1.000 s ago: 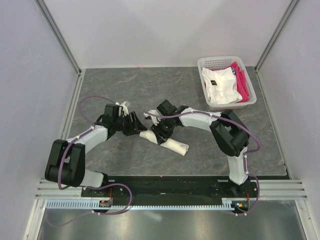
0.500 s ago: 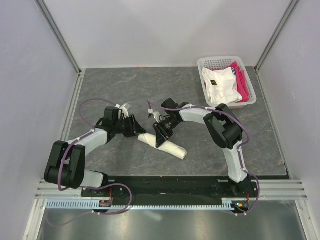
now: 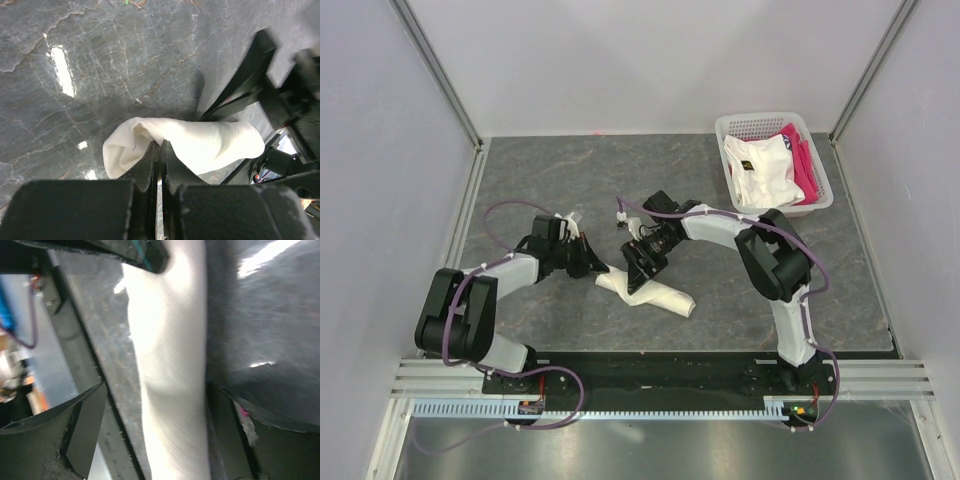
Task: Fold the napkin, place the utensils inside, and roll it up
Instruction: Roll the napkin with the utensil
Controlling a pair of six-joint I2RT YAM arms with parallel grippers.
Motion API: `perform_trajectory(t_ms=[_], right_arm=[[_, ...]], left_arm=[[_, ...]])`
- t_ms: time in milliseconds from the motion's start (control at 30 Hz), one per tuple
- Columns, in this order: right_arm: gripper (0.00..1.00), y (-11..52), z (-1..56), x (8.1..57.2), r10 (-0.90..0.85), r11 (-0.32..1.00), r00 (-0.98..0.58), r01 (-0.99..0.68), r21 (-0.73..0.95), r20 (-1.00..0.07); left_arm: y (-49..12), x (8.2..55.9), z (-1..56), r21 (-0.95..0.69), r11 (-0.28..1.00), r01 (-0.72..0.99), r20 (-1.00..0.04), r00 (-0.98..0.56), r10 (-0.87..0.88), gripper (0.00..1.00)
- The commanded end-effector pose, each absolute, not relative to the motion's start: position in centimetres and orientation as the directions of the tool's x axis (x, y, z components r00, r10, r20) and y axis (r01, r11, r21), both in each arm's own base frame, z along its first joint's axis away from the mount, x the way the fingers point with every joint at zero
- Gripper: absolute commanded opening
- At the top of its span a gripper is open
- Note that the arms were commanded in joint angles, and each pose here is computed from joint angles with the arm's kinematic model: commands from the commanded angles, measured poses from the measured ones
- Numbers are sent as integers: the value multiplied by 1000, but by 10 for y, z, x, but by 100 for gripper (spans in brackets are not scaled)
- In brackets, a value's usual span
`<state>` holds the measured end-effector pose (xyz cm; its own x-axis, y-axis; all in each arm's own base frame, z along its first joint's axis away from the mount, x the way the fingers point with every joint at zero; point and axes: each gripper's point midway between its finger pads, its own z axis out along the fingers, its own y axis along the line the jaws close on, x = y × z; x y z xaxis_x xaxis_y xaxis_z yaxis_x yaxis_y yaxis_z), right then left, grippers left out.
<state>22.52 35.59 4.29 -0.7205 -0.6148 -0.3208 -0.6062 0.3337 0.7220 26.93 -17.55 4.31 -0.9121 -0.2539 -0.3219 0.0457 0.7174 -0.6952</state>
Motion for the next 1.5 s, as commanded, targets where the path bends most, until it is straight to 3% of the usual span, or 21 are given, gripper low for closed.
perform_trajectory(t_ms=[0, 200, 367, 667, 967, 1300, 1467], right_arm=[[93, 346, 60, 264, -591, 424, -665, -738, 524, -457], [96, 345, 81, 273, -612, 462, -524, -845, 269, -592], [98, 353, 76, 260, -710, 440, -378, -897, 45, -595], [98, 362, 52, 255, -793, 378, -285, -923, -69, -539], [96, 362, 31, 242, -836, 304, -241, -951, -52, -493], [81, 349, 9, 240, -868, 315, -263, -948, -56, -422], [62, 344, 1, 239, -877, 312, -261, -948, -66, -403]], left_arm=[[-173, 281, 42, -683, 730, 18, -303, -917, -261, 2], [-176, 282, 37, -694, 720, -1, -260, -932, -252, 2], [-176, 283, 34, -696, 718, -7, -247, -936, -249, 2], [-177, 284, 37, -701, 714, 4, -254, -936, -244, 2], [-178, 287, 41, -704, 710, 15, -260, -936, -238, 2], [-178, 289, 47, -708, 705, 31, -276, -931, -237, 2], [-179, 290, 52, -711, 702, 41, -289, -927, -238, 6]])
